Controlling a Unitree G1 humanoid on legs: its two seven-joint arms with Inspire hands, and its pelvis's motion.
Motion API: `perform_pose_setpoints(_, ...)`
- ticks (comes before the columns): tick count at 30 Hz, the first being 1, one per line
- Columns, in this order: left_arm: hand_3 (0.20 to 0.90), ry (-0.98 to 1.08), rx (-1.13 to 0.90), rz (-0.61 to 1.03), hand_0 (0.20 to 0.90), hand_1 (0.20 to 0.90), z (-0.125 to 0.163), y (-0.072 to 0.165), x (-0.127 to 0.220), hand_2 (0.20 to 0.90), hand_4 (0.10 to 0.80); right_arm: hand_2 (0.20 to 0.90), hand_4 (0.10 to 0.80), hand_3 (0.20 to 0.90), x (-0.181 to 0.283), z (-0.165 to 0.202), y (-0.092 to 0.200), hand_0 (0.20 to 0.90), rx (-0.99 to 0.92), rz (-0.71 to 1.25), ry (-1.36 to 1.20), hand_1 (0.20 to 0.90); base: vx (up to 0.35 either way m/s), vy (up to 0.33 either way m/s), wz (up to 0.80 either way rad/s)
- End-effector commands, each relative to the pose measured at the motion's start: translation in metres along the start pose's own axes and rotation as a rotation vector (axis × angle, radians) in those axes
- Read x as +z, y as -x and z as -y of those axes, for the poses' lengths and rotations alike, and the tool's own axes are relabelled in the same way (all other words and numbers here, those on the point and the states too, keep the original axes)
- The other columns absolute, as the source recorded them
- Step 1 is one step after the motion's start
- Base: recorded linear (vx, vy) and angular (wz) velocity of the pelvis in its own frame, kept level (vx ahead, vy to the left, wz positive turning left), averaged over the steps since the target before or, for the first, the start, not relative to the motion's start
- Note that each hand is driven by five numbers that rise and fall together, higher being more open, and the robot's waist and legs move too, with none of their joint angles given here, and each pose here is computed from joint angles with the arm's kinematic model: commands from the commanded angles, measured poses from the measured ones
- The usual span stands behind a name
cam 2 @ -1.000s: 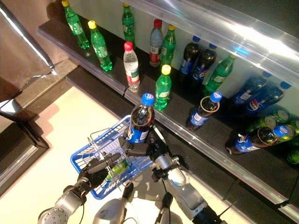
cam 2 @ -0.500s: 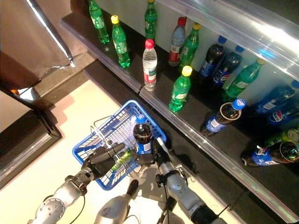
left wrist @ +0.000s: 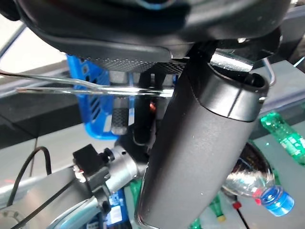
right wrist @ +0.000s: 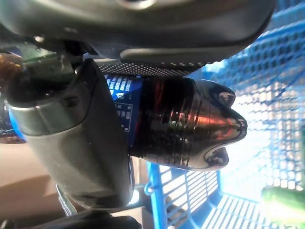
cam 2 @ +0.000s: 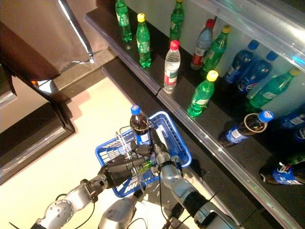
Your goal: Pick up the drink and place into the basket.
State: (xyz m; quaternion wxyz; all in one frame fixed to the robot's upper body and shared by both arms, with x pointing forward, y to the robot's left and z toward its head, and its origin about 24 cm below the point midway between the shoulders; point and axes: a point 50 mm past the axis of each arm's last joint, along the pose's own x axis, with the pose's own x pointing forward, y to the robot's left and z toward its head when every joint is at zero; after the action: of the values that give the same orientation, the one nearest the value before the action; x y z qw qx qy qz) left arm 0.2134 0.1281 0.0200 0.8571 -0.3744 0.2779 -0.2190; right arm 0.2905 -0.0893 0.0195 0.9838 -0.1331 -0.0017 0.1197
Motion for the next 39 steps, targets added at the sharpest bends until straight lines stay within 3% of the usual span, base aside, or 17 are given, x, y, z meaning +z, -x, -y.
perform_pose_setpoints(1,0.200,0.002,-0.597,0.141,0.300,0.300,0.096,-0.004,0.028,0.300,0.100,0.300,0.100,0.200,0.074,-0.026,-0.022,0.300,0.066,0.330,-0.062,0.300,0.006,0.001,0.04)
perform_pose_setpoints(13,0.200,-0.029,-0.611,0.120,0.300,0.300,0.097,-0.005,0.031,0.300,0.100,0.300,0.100,0.200,0.040,-0.015,-0.023,0.300,0.187,0.250,0.322,0.300,0.013,-0.002,0.06)
perform_pose_setpoints(22,0.200,-0.058,-0.622,0.101,0.300,0.300,0.089,0.004,0.043,0.300,0.100,0.300,0.100,0.200,0.023,0.023,-0.011,0.300,0.202,0.301,0.682,0.300,-0.039,-0.058,0.01)
perform_pose_setpoints(29,0.200,-0.086,-0.624,0.123,0.300,0.300,0.091,0.007,0.053,0.300,0.100,0.300,0.100,0.200,0.012,0.045,-0.008,0.300,0.097,0.247,0.672,0.300,-0.008,-0.011,0.00)
perform_pose_setpoints(39,0.200,-0.081,-0.625,0.097,0.300,0.300,0.094,0.010,0.057,0.300,0.100,0.300,0.100,0.200,0.006,0.049,-0.009,0.300,0.096,0.187,0.796,0.300,0.011,0.000,0.00)
